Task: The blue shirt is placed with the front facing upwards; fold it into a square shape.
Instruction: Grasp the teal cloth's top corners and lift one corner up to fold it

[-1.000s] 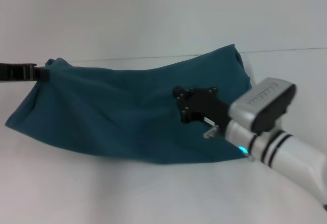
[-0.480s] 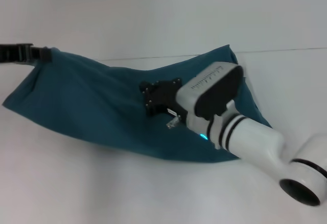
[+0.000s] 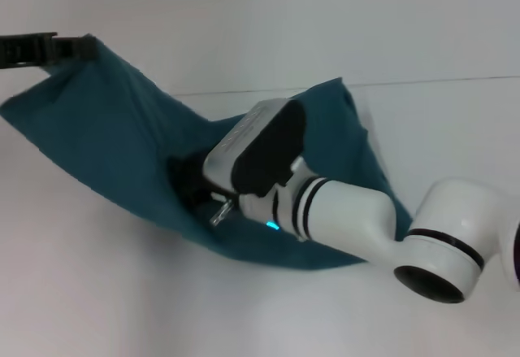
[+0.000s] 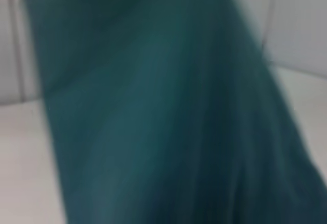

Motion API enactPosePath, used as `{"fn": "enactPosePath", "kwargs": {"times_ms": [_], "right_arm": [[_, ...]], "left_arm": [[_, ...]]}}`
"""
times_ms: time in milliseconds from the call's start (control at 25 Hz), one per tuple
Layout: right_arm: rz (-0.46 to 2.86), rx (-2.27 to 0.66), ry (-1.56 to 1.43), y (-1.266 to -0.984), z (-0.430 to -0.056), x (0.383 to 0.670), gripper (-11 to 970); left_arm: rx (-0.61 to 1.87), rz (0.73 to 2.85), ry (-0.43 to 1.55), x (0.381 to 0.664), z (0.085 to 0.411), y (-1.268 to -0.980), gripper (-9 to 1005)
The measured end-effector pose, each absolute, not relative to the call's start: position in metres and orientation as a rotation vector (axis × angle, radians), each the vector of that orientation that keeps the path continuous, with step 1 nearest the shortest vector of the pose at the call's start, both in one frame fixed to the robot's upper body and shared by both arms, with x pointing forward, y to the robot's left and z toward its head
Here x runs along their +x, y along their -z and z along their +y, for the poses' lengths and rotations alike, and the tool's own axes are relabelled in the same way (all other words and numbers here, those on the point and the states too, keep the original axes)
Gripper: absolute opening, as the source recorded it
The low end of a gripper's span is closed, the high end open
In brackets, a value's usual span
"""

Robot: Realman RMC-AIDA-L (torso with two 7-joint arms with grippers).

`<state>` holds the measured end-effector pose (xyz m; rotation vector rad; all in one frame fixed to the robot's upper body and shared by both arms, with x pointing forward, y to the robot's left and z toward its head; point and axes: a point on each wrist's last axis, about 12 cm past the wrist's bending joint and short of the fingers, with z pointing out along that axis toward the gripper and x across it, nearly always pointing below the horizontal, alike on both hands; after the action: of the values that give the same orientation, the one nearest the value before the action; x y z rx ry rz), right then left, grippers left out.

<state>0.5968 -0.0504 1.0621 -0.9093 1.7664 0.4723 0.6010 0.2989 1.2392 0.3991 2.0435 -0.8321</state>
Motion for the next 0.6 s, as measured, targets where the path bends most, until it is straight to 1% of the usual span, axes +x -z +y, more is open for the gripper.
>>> {"fn": "enactPosePath", "kwargs": {"times_ms": [240,360,440,600], "right_arm": [[1.754,-0.977,-0.520,-1.064,-0.032,0.585,18],[1.759,-0.982,-0.532,-1.063,-0.030,0.581,18],[1.768,-0.915,-0.546,-1.059,-0.040,0.581,18],[1.755,-0.664,-0.565,-1.054,-0.077,0.582,18]], "left_arm": [[0.436,2.000,0.874,0.600,0.293,-1.244,13],[0.446,1.988,0.890,0.599,0.291,-1.244,13],[0.445,1.990,0.891,0.599,0.292,-1.242,13],[0.446,1.993,0.894,0.598,0.292,-1.239,13]]}}
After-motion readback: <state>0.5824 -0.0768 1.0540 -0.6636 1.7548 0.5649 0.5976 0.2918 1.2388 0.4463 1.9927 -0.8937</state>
